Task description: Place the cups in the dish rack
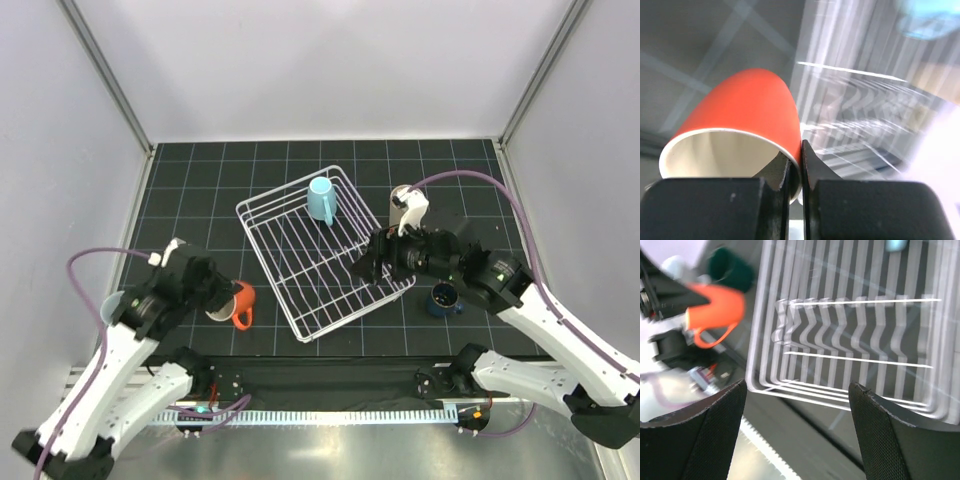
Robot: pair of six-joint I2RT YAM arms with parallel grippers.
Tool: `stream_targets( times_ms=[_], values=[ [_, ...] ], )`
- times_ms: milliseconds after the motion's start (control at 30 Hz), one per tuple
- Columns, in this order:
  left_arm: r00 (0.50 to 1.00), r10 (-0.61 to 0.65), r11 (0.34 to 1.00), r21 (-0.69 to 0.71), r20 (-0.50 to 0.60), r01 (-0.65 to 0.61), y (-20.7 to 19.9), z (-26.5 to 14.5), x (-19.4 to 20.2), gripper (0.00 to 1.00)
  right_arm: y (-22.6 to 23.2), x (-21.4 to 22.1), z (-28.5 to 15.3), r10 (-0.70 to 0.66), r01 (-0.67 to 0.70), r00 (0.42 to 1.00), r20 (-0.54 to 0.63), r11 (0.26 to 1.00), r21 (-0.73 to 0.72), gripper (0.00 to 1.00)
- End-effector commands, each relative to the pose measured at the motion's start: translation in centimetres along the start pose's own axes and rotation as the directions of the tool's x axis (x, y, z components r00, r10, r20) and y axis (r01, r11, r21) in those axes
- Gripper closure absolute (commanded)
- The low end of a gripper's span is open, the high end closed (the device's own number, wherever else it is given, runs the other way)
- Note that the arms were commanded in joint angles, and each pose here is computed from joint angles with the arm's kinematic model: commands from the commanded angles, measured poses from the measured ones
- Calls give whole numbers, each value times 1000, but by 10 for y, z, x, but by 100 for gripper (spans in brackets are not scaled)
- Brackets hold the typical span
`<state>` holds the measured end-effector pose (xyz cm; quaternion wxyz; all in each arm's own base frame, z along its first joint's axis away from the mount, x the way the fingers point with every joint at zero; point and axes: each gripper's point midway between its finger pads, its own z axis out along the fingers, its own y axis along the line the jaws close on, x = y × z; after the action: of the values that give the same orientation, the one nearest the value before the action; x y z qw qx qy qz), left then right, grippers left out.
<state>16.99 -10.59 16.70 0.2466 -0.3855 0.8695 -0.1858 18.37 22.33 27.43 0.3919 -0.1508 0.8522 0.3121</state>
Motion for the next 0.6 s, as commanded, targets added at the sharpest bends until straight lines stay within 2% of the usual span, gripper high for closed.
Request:
stream_targets(
  times_ms=[0, 33, 100, 133, 167, 200, 233, 267, 333, 367, 400, 500, 567],
  values=[
    [999, 25, 883, 467, 45, -43, -80, -59, -11, 100, 50, -7, 0, 19, -13, 1000, 18, 964, -266, 16],
    [998, 56, 841, 539, 12, -54, -90, -70, -3, 100, 59, -11, 1, 22, -12, 999, 30, 951, -308, 16],
    [995, 81, 700, 708, 54, -96, -120, -98, -4, 99, 76, 1, 3, 31, -36, 999, -20, 915, -401, 15],
    [993, 106, 641, 761, 43, -101, -128, -110, 1, 100, 88, -5, 3, 33, -23, 999, 14, 889, -457, 14],
    [991, 107, 534, 837, 76, -122, -145, -131, -1, 100, 96, -3, 5, 59, -55, 998, -7, 870, -490, 14],
    [991, 114, 501, 858, 68, -117, -147, -131, 2, 100, 108, 10, 5, 47, -65, 998, -47, 836, -545, 13],
    [989, 134, 445, 888, 61, -115, -151, -142, 7, 100, 119, 3, 4, 52, -51, 999, -16, 805, -592, 13],
    [988, 124, 338, 932, 92, -130, -162, -162, 5, 100, 125, 7, 9, 72, -87, 996, -49, 789, -608, 12],
    [988, 125, 275, 954, 87, -119, -164, -169, 8, 100, 140, 11, 10, 77, -94, 996, -54, 747, -659, 12],
    [987, 123, 223, 967, 100, -126, -165, -179, 8, 100, 146, 10, 10, 88, -97, 995, -48, 730, -676, 12],
    [987, 106, 143, 980, 124, -138, -167, -195, 6, 99, 152, 9, 13, 120, -123, 991, -53, 709, -694, 11],
    [991, 75, 57, 991, 115, -119, -165, -206, 6, 100, 161, 4, 16, 183, -144, 983, -26, 669, -729, 11],
    [994, 66, 48, 994, 90, -93, -163, -204, 6, 100, 160, -1, 22, 217, -148, 976, 2, 675, -723, 12]
  ],
)
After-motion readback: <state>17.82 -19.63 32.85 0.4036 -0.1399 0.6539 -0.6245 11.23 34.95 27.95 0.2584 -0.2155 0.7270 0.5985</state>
